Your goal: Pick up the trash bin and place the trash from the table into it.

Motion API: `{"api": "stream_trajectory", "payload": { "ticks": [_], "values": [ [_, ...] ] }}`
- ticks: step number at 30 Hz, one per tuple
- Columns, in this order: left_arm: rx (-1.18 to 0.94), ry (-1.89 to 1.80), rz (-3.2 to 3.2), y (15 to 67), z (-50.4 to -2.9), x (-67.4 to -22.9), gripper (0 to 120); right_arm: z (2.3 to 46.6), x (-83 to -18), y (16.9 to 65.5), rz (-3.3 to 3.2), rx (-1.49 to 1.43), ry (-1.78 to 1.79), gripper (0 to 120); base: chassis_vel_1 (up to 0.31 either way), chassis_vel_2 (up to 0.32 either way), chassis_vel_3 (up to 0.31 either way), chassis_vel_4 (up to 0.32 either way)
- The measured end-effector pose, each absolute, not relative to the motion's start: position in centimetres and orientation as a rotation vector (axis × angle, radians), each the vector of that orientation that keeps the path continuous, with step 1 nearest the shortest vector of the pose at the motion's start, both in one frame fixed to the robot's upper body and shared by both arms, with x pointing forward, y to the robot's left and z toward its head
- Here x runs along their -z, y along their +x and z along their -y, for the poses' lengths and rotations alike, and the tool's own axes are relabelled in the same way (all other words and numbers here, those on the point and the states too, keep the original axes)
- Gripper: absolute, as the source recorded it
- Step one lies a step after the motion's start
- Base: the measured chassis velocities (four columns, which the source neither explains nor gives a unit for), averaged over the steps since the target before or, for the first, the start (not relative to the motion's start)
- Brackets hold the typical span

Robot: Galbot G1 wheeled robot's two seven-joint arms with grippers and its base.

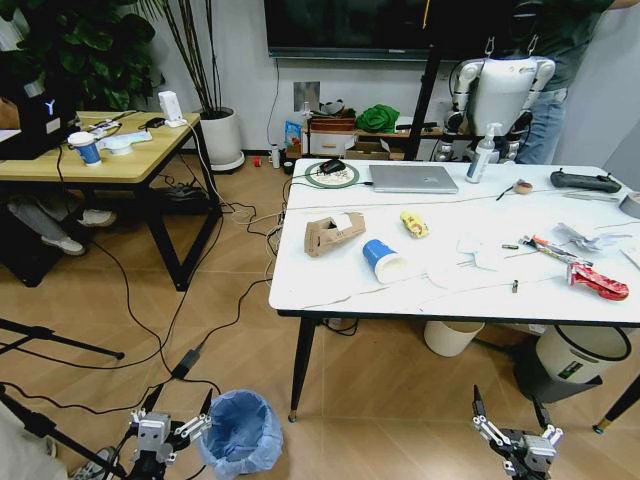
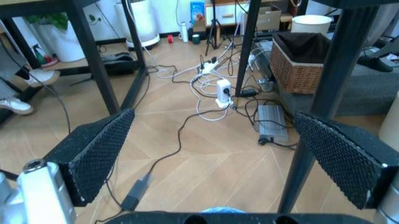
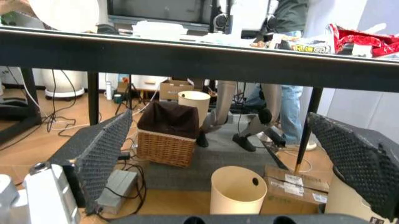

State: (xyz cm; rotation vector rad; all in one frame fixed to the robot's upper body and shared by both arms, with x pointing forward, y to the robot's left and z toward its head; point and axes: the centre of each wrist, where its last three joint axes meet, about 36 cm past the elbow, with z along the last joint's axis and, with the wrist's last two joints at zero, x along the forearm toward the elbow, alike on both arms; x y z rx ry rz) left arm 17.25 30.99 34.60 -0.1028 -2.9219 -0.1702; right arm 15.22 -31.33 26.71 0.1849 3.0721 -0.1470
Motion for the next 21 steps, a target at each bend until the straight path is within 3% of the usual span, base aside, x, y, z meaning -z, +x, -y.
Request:
{"api": "stream_trajectory", "payload": {
  "ticks": [21],
  "values": [
    [0.184,-0.115,2.953,17.7,-32.9,-34.4,100,30.9,-26.5,15.1,-3.094,0.103,0.118,100,0.000,0.000,0.000,0.000]
  ]
}}
